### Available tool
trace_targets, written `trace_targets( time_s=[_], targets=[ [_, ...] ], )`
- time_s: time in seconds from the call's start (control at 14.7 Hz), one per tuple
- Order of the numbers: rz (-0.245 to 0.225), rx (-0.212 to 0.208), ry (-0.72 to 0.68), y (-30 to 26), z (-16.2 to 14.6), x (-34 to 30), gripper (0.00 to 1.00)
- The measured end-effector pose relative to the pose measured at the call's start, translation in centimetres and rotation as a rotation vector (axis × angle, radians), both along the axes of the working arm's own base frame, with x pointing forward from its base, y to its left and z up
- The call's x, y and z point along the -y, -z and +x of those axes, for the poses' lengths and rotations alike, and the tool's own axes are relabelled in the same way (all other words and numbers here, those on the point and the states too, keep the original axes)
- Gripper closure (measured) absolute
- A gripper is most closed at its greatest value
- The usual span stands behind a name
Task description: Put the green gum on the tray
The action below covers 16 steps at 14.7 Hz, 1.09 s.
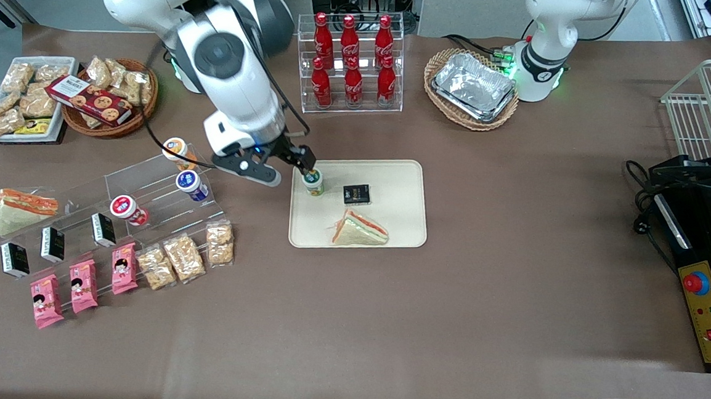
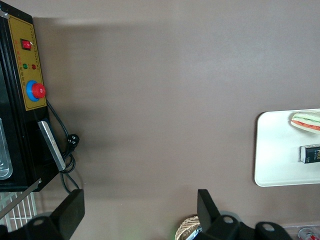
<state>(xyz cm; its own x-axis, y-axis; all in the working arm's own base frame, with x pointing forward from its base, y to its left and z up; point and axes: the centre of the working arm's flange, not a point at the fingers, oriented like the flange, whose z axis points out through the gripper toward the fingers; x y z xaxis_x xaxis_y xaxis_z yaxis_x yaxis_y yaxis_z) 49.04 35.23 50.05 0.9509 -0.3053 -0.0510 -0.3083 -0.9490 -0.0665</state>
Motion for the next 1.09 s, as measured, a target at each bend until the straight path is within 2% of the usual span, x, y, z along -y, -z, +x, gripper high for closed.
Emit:
trace_targets(
  time_s=[0.2,0.41,0.75,0.95,1.09],
  targets=[
    [0.018,0.030,-0.082,-6.2,1.7,2.4,0.00],
    [0.024,0.062,-0.173,-7.7,4.8,8.0,0.00],
    [0.010,0.052,-0.273,-7.4,9.4,22.2,0.00],
    [-0.003,0.057,-0.255,-7.4,10.5,28.5,0.00],
    [-0.009,0.057,-0.236,-7.3,10.6,30.5,0.00]
  ],
)
